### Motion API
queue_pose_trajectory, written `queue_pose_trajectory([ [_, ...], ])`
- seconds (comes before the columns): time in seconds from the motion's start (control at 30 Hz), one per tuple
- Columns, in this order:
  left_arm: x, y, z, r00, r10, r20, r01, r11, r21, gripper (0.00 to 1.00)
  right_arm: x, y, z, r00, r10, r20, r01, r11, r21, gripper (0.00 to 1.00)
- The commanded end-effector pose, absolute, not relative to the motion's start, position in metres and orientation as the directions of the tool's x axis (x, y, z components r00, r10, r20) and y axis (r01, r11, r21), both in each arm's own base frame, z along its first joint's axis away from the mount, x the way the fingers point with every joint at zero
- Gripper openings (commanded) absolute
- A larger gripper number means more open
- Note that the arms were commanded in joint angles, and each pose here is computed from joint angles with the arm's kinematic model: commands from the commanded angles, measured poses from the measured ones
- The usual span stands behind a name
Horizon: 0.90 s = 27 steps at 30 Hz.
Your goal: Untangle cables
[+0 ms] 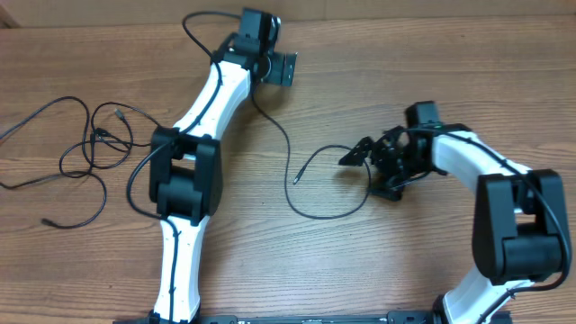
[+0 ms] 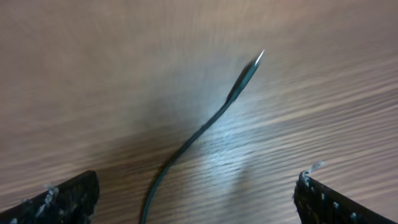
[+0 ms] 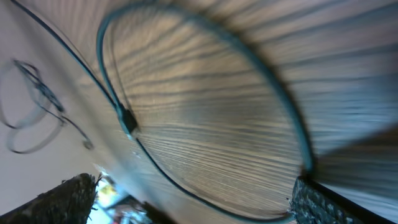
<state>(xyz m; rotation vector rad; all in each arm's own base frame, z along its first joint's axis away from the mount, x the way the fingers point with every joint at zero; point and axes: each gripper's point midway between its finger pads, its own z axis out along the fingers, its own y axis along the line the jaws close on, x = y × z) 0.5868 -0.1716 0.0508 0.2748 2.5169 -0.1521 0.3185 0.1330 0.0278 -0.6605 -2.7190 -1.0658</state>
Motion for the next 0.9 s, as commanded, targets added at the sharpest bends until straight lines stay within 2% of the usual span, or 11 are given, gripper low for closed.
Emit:
queue_pose_trajectory([
  [0.0,0.581,-0.165,-0.001,-0.838,0.209,-0.503,0.247,0.969,-0.009,1.0,0.327,0.093,0.016,-0.866,0.433,0.25,0.494,0.666,0.559,1.0],
  [0.13,0.569,-0.169,-0.031,-0.868,0.217,-0.446,0.265,0.963,-0.047,1.0,0.334,0.05,0.01,-0.811,0.539,0.226,0.569,0.639,0.517,1.0],
  [0.4,0.54,-0.19,-0.036,-0.906,0.229,-0.356,0.312,0.93,-0.197,0.97,0.339,0.003,0.002,-0.752,0.638,0.165,0.633,0.63,0.45,1.0],
  [0.7,0.478,-0.212,-0.04,-0.946,0.288,-0.149,0.324,0.867,-0.379,1.0,0.349,-0.008,-0.001,-0.751,0.653,0.095,0.622,0.653,0.433,1.0],
  [0.87,0.446,-0.218,-0.04,-0.942,0.334,-0.043,0.322,0.855,-0.408,1.0,0.352,-0.009,-0.001,-0.753,0.653,0.083,0.616,0.654,0.439,1.0],
])
